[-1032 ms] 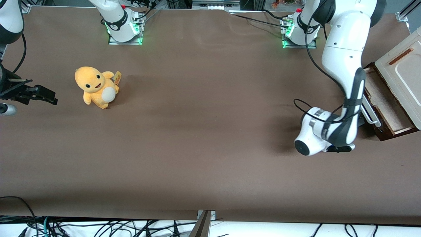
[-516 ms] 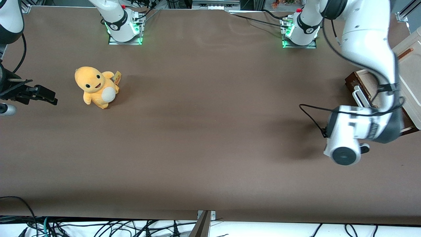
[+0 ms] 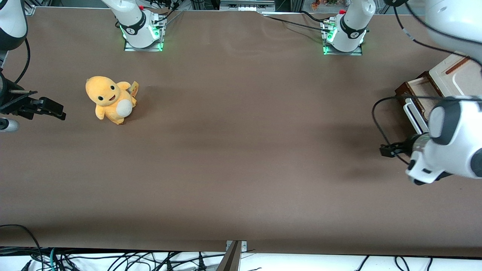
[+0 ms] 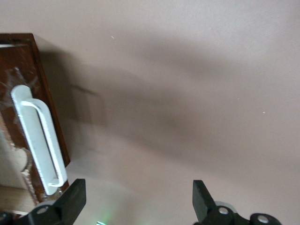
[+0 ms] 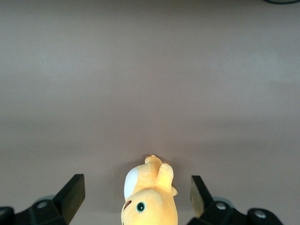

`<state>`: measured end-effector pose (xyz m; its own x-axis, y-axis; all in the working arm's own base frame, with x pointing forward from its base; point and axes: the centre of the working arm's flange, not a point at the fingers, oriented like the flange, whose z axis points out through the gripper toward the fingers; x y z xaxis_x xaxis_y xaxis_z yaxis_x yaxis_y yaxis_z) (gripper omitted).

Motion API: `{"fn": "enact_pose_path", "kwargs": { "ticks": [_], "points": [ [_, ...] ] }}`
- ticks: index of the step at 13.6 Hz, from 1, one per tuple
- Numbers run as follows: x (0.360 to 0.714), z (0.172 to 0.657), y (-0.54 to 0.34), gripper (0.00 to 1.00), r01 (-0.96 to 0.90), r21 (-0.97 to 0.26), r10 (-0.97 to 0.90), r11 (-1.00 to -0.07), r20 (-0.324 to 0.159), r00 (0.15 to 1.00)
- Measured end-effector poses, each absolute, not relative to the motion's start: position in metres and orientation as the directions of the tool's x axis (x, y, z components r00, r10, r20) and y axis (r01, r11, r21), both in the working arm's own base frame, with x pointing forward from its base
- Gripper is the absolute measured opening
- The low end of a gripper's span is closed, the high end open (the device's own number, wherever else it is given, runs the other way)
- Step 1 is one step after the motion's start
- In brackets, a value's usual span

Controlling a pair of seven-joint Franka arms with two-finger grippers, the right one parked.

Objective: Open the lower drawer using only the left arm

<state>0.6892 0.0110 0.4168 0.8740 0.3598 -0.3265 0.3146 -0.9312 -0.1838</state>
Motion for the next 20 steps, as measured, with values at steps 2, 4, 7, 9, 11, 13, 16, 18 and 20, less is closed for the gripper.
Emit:
{"fn": "enact_pose_path", "kwargs": {
  "ticks": [2, 4, 7, 9, 11, 13, 16, 18, 20],
  "points": [
    [0.690, 0.437, 0.017, 1.00, 0.289, -0.135, 0.316, -0.948, -0.274, 0.908],
    [0.681, 0.458, 0.016, 1.00, 0.251, -0.050, 0.256, -0.967, -0.212, 0.943],
    [0.645, 0.501, 0.028, 1.00, 0.227, 0.015, 0.222, -0.974, -0.161, 0.962],
    [0.623, 0.537, 0.028, 1.00, 0.166, 0.038, 0.162, -0.985, -0.100, 0.982],
    [0.601, 0.566, 0.024, 1.00, 0.065, 0.053, 0.062, -0.996, -0.057, 0.996],
    [0.584, 0.583, 0.015, 1.00, -0.036, 0.061, -0.038, -0.998, -0.032, 0.999],
    [0.571, 0.595, 0.010, 1.00, -0.064, 0.059, -0.066, -0.996, -0.021, 0.998],
    [0.570, 0.593, 0.012, 1.00, -0.067, 0.037, -0.068, -0.997, -0.026, 0.997],
    [0.572, 0.589, 0.011, 1.00, -0.073, 0.031, -0.073, -0.997, -0.018, 0.997]
  ]
}}
